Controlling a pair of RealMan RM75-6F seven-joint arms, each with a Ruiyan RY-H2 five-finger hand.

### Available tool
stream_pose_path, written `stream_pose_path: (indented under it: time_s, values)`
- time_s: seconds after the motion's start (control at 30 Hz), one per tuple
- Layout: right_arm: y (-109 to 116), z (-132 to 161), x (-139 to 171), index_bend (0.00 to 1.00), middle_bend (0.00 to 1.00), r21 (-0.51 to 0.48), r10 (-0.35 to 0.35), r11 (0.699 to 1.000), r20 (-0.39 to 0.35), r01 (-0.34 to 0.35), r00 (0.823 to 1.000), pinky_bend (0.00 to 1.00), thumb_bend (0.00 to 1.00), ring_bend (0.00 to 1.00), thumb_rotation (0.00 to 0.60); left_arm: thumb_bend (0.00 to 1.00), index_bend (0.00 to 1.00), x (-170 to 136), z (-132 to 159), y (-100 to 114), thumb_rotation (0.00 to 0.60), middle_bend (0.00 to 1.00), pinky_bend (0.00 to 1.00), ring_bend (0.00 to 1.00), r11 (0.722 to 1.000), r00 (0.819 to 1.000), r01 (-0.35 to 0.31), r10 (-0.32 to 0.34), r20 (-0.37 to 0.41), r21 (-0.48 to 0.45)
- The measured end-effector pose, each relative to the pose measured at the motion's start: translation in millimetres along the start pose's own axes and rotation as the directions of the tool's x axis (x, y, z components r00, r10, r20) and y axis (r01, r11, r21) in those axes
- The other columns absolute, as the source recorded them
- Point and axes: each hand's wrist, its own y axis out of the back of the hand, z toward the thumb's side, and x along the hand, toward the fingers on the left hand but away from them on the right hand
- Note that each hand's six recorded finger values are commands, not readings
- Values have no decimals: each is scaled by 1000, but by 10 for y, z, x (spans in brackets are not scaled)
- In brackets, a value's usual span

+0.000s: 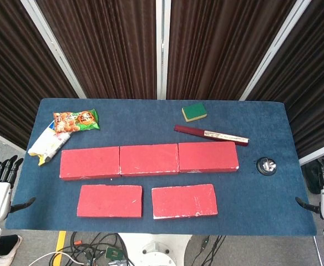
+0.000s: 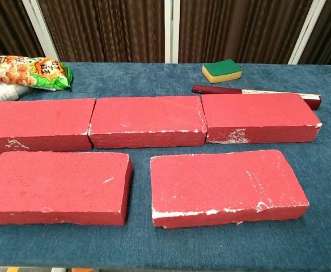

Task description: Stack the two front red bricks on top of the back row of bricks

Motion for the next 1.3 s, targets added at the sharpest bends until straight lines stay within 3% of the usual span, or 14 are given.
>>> stream_pose_path:
  time_s: [0.3,0.5,0.8,0.93,1.13,1.23,1.3]
  values:
    - [-23,65,12,0,0,-49,31,998,-36,-33,999,0,0,0,600,0,36,-2,34,-31,600,0,0,0,1000,1000,12,-12,10,0]
    - [-44,207,48,0,0,-25,46,999,-90,-49,995,0,0,0,600,0,36,11,62,-12,600,0,0,0,1000,1000,13,-13,19,5]
    - [-219,564,97,0,0,63,136,990,-209,-126,968,0,0,0,600,0,36,5,66,-102,600,0,0,0,999,999,38,-38,18,1]
    - [-340,805,116,0,0,113,196,979,-277,-171,941,0,0,0,600,0,36,18,79,-126,600,0,0,0,999,999,43,-43,26,-2]
    - [-590,1236,182,0,0,173,297,953,-367,-249,881,0,0,0,600,0,36,28,96,-143,600,0,0,0,999,998,47,-47,34,-2]
    - [-745,1474,228,0,0,198,353,934,-415,-296,838,0,0,0,600,0,36,27,93,-146,600,0,0,0,999,998,50,-49,35,-3]
    - [-858,1649,264,0,0,211,394,919,-452,-333,800,0,0,0,600,0,36,21,87,-152,600,0,0,0,998,998,55,-55,37,-5]
